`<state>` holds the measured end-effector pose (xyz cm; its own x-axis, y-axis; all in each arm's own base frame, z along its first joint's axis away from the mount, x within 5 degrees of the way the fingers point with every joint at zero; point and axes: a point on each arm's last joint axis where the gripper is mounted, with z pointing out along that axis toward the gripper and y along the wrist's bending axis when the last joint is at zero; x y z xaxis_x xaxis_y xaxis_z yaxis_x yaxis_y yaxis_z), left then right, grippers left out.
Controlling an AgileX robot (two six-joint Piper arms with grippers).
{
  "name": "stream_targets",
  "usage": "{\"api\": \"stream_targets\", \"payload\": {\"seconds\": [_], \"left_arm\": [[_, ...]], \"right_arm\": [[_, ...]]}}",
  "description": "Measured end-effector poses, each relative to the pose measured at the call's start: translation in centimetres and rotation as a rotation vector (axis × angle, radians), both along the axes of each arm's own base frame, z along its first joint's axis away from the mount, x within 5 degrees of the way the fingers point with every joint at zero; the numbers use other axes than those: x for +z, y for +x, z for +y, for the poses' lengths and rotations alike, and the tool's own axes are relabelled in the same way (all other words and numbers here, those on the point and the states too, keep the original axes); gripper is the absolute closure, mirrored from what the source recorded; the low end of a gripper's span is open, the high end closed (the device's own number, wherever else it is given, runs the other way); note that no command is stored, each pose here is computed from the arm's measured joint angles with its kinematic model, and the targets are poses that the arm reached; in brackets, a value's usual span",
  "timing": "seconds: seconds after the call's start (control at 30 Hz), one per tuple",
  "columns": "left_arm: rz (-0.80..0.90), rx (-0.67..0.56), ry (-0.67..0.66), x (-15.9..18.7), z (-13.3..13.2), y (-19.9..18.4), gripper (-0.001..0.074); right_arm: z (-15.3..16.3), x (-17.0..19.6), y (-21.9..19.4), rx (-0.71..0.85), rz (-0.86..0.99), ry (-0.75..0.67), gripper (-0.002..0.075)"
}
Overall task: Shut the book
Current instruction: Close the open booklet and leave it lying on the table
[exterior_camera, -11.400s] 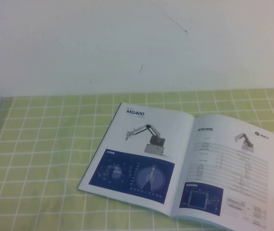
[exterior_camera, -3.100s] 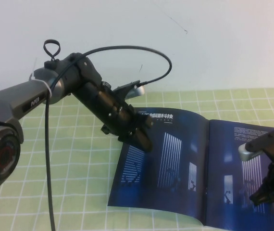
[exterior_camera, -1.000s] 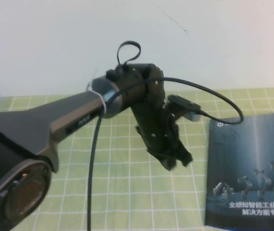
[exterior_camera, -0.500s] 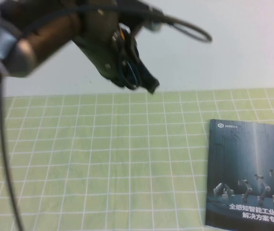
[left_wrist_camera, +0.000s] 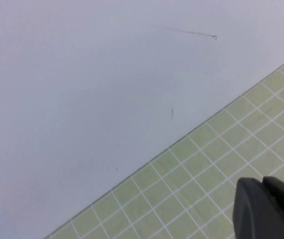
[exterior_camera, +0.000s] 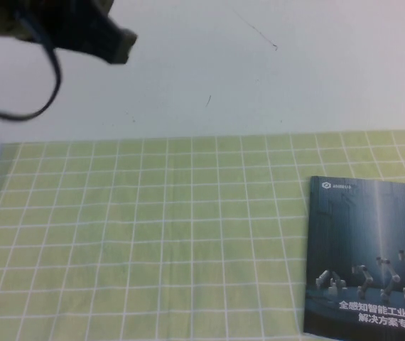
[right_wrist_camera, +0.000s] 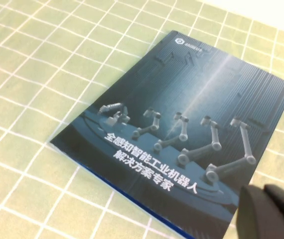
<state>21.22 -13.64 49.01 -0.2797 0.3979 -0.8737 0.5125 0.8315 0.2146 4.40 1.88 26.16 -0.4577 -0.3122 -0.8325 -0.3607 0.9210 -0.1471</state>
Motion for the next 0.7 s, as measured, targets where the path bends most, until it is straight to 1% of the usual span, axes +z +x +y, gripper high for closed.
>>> {"api": "stream_targets", "payload": {"seconds": [0.1, 0.2, 0.3, 0.4, 0.5, 0.6, 0.7], "left_arm": [[-0.033, -0.011, -0.023, -1.0, 1.6, -2.4, 0.0738], [-0.022, -0.011, -0.057, -3.2, 2.8, -4.1, 0.0738], [0.011, -0.016, -0.107, -6.5, 3.3, -5.3, 0.0738], [-0.004, -0.036, -0.138, -9.4, 3.5, -6.0, 0.0738], [0.032, -0.045, -0.112, -12.9, 3.5, -6.1, 0.0738], [0.110, -0.042, -0.058, -16.2, 3.5, -6.2, 0.0738], [0.178, -0.037, -0.016, -18.8, 3.6, -6.4, 0.0738]], "right_arm": [[0.0, 0.0, 0.0, 0.000, -0.002, 0.000, 0.0729], [0.0, 0.0, 0.0, 0.001, -0.002, 0.004, 0.0729], [0.0, 0.0, 0.0, 0.001, -0.002, 0.004, 0.0729], [0.0, 0.0, 0.0, 0.001, -0.002, 0.004, 0.0729], [0.0, 0.0, 0.0, 0.001, -0.002, 0.004, 0.0729], [0.0, 0.0, 0.0, 0.001, -0.002, 0.004, 0.0729], [0.0, 0.0, 0.0, 0.001, -0.002, 0.004, 0.0729]]}}
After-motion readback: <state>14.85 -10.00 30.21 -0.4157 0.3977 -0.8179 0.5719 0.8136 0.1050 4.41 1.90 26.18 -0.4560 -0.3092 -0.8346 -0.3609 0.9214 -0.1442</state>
